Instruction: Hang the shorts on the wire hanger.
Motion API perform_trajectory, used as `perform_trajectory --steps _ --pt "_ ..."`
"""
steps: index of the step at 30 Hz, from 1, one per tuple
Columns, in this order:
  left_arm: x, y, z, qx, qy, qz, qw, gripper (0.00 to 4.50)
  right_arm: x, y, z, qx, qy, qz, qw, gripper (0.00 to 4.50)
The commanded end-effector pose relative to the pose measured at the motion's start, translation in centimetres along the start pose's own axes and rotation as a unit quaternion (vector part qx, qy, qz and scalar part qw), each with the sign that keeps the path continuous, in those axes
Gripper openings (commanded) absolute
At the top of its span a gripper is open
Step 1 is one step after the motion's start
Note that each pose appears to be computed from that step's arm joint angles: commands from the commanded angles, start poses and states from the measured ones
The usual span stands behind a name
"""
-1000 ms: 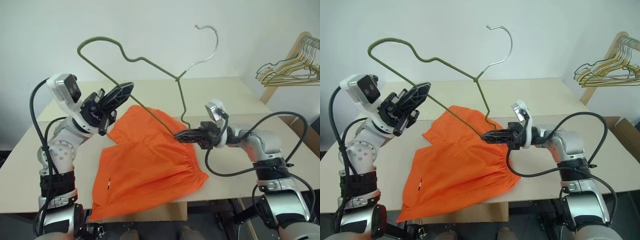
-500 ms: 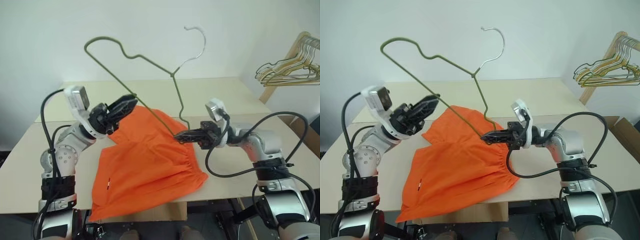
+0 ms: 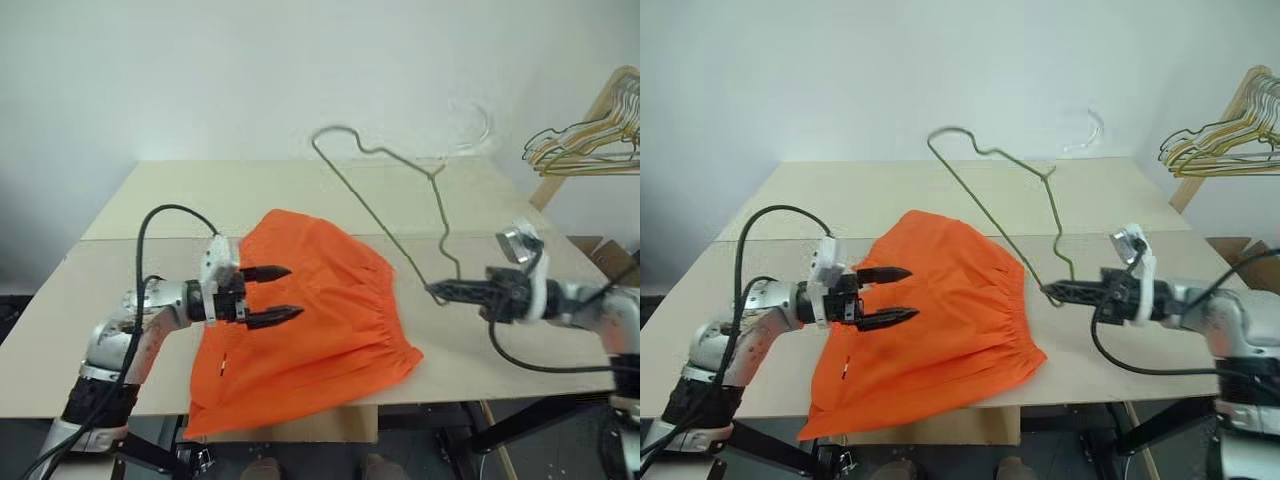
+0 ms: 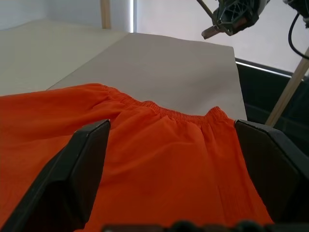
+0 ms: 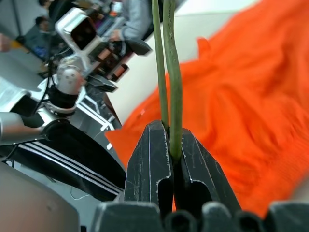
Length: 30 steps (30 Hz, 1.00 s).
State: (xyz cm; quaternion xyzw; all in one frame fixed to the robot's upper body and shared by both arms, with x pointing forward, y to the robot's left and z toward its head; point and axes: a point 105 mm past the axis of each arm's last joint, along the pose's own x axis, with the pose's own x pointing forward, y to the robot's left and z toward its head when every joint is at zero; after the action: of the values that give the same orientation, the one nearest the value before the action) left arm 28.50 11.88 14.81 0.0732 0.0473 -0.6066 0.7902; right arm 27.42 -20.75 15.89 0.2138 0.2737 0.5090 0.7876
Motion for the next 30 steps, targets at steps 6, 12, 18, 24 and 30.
perform_trajectory --steps 6,12,18,24,30 --pt "0.1 -1.2 0.0 0.158 0.101 -0.068 0.98 4.44 -6.0 0.2 -5.7 0.133 0.105 -0.106 0.98 0.0" --pt "-1.0 -1.9 -0.6 0.183 0.129 -0.101 0.969 4.44 -8.6 0.7 -8.9 0.248 0.136 -0.118 0.952 0.0" --pt "-2.9 -2.7 -1.9 0.183 0.17 -0.125 0.96 4.44 -9.8 1.1 -10.5 0.279 0.147 -0.129 0.94 0.0" --pt "-3.0 -2.8 -1.7 0.176 0.16 -0.122 0.964 4.44 -9.8 0.7 -10.7 0.275 0.138 -0.13 0.942 0.0" --pt "-2.8 -2.9 -1.8 0.176 0.16 -0.119 0.964 4.44 -9.3 1.5 -10.3 0.267 0.134 -0.098 0.949 0.0"
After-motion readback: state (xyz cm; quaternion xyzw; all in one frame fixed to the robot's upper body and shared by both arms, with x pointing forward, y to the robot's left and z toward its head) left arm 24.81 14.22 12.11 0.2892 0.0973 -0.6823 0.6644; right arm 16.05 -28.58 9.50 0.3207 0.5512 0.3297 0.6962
